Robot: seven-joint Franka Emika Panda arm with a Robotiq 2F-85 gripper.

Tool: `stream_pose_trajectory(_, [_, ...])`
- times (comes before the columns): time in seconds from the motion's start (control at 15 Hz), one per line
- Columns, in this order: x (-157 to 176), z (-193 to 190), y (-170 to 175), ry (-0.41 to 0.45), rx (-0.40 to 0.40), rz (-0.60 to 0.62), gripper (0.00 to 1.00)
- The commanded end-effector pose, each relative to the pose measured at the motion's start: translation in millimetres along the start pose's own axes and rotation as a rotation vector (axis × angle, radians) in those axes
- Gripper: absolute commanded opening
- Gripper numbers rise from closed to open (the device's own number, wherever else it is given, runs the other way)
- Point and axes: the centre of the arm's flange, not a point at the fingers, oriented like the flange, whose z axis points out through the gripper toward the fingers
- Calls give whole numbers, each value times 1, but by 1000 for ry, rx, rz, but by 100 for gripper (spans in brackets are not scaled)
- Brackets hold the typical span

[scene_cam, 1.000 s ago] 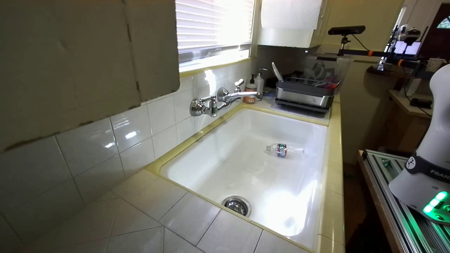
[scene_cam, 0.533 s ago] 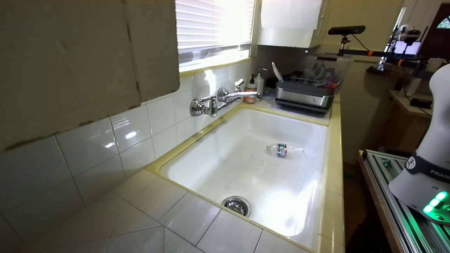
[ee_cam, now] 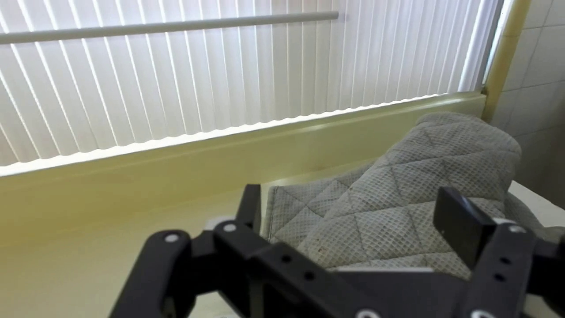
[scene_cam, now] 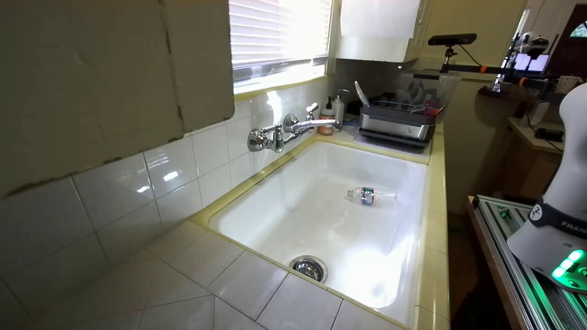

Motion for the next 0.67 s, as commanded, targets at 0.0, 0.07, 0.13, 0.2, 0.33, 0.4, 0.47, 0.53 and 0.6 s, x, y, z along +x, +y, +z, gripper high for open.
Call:
stream_pose_trajectory(0.0, [-23,-10,-15,22,39,114,100])
stream_pose_trajectory(0.07, [-31,-11,-15,33,42,152,100])
stream_pose_trajectory(0.13, [-38,-13,-15,39,48,184,100])
stream_pose_trajectory(0.2, [-46,-16,-16,43,60,211,100])
stream_pose_trajectory(0.33, [-66,-24,-16,47,92,270,100])
stream_pose_trajectory(0.4, [-75,-27,-17,52,101,297,100])
stream_pose_trajectory(0.47, [-86,-32,-18,62,109,330,100])
stream_pose_trajectory(0.53, [-97,-36,-19,67,115,358,100])
stream_pose_trajectory(0.6, [-108,-40,-21,71,123,383,100])
